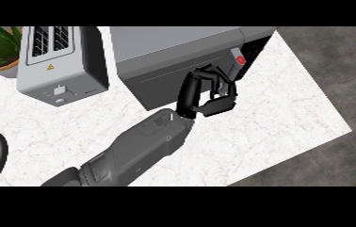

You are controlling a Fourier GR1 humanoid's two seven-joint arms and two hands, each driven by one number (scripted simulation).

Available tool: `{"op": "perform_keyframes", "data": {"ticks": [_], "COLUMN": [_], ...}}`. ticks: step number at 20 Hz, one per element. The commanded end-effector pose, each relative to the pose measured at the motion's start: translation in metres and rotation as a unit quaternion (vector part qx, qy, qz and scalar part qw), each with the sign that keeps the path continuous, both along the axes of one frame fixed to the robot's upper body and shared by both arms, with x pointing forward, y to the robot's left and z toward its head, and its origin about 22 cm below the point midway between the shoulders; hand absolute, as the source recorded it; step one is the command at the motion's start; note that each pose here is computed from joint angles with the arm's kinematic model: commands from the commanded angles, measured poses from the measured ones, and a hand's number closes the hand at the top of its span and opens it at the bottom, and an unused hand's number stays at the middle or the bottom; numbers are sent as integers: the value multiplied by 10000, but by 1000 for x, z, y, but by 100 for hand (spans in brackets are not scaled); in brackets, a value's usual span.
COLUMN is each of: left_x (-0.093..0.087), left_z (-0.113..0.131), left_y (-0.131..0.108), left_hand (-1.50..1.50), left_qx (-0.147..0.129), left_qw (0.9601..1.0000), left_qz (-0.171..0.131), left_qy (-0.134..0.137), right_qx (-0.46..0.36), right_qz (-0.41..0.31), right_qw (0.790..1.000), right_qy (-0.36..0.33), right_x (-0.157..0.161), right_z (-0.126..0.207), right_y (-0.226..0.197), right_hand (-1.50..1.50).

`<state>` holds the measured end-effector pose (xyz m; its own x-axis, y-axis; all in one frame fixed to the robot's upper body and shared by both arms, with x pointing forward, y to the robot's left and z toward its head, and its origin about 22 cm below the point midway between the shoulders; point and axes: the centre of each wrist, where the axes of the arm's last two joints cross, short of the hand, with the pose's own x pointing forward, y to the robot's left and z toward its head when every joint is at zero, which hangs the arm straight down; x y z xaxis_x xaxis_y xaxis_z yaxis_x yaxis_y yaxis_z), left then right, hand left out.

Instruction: Pick up the milk, place it into the microwave and close the microwave

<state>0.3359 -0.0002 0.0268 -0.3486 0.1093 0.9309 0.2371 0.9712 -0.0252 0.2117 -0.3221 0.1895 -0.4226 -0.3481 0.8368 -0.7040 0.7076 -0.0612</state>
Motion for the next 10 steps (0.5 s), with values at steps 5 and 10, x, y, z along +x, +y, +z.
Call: {"op": "perform_keyframes", "data": {"ticks": [5, 10], "left_x": [22, 18], "left_z": [-16, -29], "left_y": [23, 30], "left_hand": [150, 150], "left_qx": [457, 392], "left_qw": [9930, 9869], "left_qz": [835, 1119], "left_qy": [696, 1091], "right_qx": [9, -9], "right_qz": [149, 11], "right_qw": [9999, 10000], "right_qy": [-50, -48], "right_x": [-5, -10], "right_z": [6, 12], "right_y": [-2, -8], "right_hand": [-150, -150]}}
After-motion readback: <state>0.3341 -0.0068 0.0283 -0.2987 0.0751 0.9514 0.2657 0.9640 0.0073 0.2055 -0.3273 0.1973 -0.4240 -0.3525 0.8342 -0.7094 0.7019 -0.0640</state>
